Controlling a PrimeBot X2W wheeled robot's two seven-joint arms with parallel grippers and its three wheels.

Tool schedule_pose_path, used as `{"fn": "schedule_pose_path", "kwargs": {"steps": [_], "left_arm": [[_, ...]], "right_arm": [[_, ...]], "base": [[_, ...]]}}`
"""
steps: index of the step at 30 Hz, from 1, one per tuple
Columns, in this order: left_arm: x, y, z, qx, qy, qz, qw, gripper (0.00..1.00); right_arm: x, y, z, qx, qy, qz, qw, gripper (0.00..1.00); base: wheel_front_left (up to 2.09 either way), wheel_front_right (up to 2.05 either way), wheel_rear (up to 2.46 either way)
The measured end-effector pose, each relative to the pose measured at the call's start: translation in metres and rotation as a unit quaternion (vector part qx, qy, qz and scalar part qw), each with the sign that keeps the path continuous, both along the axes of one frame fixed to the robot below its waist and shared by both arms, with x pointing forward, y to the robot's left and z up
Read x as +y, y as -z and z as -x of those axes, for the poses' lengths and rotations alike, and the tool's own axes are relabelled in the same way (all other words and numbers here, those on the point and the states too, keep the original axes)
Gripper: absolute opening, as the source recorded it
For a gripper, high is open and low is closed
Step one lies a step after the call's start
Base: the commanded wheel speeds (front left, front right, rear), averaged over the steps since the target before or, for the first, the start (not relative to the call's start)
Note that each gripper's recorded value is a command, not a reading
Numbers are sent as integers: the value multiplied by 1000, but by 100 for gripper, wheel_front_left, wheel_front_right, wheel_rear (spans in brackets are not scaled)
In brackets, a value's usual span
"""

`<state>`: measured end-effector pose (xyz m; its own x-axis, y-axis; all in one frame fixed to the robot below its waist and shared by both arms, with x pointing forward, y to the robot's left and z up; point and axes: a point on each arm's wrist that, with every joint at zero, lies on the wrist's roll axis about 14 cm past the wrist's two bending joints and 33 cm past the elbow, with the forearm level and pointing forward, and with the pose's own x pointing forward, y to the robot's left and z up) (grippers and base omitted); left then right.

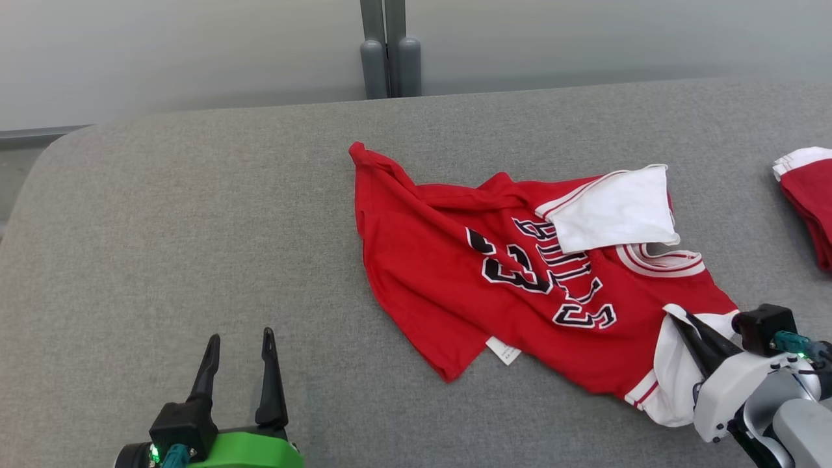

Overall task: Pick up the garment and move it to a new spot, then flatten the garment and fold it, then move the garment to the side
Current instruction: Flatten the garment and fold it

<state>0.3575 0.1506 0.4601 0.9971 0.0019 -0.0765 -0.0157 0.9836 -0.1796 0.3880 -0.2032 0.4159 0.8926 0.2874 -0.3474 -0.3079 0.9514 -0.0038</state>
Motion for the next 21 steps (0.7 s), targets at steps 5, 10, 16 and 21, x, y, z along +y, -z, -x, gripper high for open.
{"fn": "schedule_pose_path", "kwargs": {"steps": [5, 10, 16, 21], "left_arm": [[5, 0, -2, -1, -6, -1, 1000, 100], [6, 2, -2, 2, -6, -2, 1000, 100], [2, 3, -2, 3, 0, 0, 1000, 100], [-1, 4, -3, 4, 4, 1, 1000, 100]], "right_arm": [[-13, -10, 6, -20, 18, -8, 1000, 0], [-20, -14, 17, -29, 32, -15, 999, 0], [-30, -17, 31, -43, 59, -25, 997, 0], [-38, -10, 45, -36, 82, -26, 996, 14]], "base": [[0, 0, 0], [0, 0, 0], [0, 0, 0], [0, 0, 0]]}}
